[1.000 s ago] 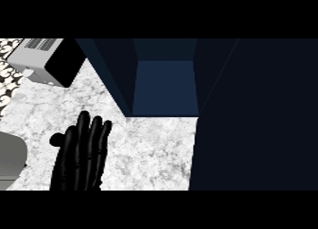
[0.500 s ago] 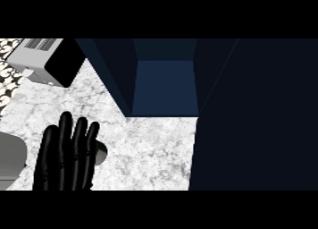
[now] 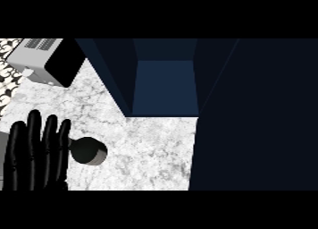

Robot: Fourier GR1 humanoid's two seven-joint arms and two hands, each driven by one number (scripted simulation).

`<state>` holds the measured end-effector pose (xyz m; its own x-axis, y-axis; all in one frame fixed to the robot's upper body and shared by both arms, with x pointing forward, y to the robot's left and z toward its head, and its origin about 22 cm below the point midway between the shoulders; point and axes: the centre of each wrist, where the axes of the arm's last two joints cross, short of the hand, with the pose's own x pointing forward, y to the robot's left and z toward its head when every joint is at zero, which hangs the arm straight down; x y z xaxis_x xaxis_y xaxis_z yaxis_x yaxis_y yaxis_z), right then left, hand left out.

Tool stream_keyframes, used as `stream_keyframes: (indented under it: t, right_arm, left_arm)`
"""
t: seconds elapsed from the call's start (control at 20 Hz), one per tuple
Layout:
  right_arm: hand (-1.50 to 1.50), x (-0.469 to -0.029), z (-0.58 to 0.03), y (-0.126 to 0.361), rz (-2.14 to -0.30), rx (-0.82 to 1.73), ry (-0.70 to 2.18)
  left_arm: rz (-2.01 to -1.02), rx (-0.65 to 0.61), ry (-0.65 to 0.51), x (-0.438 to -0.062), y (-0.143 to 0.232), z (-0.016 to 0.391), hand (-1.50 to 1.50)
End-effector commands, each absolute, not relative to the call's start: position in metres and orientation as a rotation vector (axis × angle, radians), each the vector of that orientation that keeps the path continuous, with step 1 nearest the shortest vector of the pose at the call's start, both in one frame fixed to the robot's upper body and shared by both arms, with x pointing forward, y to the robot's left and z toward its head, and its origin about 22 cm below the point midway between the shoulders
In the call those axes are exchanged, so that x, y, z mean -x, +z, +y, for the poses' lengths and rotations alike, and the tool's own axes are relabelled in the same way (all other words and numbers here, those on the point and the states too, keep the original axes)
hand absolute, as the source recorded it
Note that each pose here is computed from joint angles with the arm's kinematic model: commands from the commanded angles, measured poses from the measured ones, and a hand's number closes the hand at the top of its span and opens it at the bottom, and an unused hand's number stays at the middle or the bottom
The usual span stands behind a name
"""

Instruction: Pick up the wine, place it into the cabinet and close the cabinet

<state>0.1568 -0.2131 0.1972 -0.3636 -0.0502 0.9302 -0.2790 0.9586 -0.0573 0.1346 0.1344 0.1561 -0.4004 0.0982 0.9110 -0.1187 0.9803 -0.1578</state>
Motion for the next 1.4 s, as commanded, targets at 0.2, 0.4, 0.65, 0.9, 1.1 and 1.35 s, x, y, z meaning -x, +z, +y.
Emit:
stream_keyframes:
  t: [0.2, 0.4, 0.65, 0.9, 1.1, 1.35]
  right_arm:
    - [-1.5, -0.137, -0.215, 0.202, -1.976, -0.272, 0.234]
    - [-1.5, -0.13, -0.213, 0.211, -2.0, -0.265, 0.214]
    - [-1.5, -0.143, -0.205, 0.207, -1.981, -0.278, 0.249]
    - [-1.5, -0.137, -0.212, 0.213, -1.969, -0.287, 0.222]
    - [-1.5, -0.147, -0.215, 0.214, -1.974, -0.268, 0.238]
    - [-1.5, -0.161, -0.207, 0.205, -1.968, -0.28, 0.232]
  left_arm:
    - [-1.946, -0.146, 0.299, -0.128, 0.138, 0.171, -1.5]
    - [-1.909, -0.167, 0.326, -0.14, 0.127, 0.196, -1.5]
    - [-1.857, -0.208, 0.333, -0.153, 0.089, 0.21, -1.5]
    - [-1.811, -0.216, 0.344, -0.177, 0.066, 0.249, -1.5]
    - [-1.779, -0.214, 0.362, -0.187, 0.031, 0.265, -1.5]
    - [-1.718, -0.184, 0.346, -0.174, -0.01, 0.26, -1.5]
